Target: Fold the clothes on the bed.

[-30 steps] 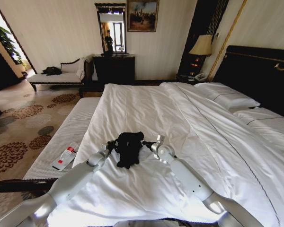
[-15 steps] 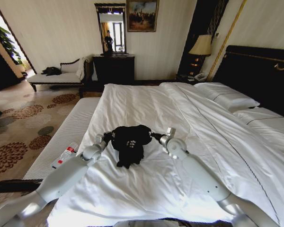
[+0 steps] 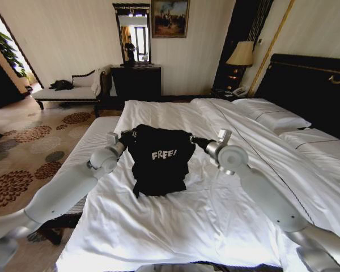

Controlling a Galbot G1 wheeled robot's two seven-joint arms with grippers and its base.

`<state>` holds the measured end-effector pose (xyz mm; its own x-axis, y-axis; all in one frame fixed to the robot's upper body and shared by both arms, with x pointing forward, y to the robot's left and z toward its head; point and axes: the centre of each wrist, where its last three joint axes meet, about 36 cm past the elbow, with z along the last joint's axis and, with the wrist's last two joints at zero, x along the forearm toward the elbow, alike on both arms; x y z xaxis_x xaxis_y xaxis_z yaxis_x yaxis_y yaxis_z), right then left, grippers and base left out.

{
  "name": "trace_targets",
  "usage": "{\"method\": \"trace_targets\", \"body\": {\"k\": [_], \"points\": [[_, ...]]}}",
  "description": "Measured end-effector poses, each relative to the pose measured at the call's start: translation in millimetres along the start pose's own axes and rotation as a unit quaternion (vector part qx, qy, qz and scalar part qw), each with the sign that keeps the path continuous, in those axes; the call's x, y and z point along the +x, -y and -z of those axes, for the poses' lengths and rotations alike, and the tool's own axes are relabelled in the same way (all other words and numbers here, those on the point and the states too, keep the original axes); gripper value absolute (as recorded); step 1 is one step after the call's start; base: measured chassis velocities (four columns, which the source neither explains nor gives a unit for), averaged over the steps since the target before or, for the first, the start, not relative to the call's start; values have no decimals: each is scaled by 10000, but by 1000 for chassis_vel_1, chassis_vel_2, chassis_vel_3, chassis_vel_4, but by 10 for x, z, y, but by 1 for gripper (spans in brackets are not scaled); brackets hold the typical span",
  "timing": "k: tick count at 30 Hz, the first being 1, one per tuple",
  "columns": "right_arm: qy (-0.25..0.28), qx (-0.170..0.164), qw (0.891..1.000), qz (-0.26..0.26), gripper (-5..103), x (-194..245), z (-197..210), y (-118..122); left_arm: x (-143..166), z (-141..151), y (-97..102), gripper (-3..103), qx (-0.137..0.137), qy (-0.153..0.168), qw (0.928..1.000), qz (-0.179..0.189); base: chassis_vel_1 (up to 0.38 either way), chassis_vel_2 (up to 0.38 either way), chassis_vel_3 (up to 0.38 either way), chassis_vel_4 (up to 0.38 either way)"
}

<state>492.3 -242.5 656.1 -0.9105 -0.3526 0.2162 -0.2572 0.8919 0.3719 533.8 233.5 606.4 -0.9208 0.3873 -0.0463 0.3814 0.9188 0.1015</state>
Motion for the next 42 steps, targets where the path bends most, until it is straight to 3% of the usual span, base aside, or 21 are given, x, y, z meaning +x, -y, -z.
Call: {"method": "trace_targets", "body": {"k": [5,6,7,11,14,20,24,30,38,42], "points": [[411,286,9987,-103,1,110,571,27,-268,531,-114,0,-43,344,9994,54,0,0,0,0],[526,364,9978,-168,1,129,757,49,-343,793,-186,0,-54,509,9987,71,0,0,0,0],[526,364,9978,-168,1,129,757,49,-343,793,-186,0,-54,509,9987,71,0,0,0,0],[707,467,9962,-219,1,141,1177,68,-502,1323,-266,0,-110,830,9965,48,0,0,0,0],[762,478,9957,-233,1,135,1362,64,-590,1512,-237,0,-127,926,9956,-2,0,0,0,0],[944,637,9933,-181,1,-29,1918,-168,-732,2021,-289,0,-143,1220,9924,-54,0,0,0,0],[983,671,9928,-123,1,-66,2058,-288,-665,2102,-379,0,-146,1267,9918,-2,0,0,0,0],[1018,705,9923,-13,1,86,2068,-336,-405,1988,-417,0,-160,1206,9926,20,0,0,0,0],[1007,675,9922,277,1,694,1862,-605,372,1934,-220,0,15,1265,9919,-101,0,0,0,0],[923,684,9929,316,1,912,1778,-805,677,1975,-249,0,0,1313,9913,-28,0,0,0,0]]}}
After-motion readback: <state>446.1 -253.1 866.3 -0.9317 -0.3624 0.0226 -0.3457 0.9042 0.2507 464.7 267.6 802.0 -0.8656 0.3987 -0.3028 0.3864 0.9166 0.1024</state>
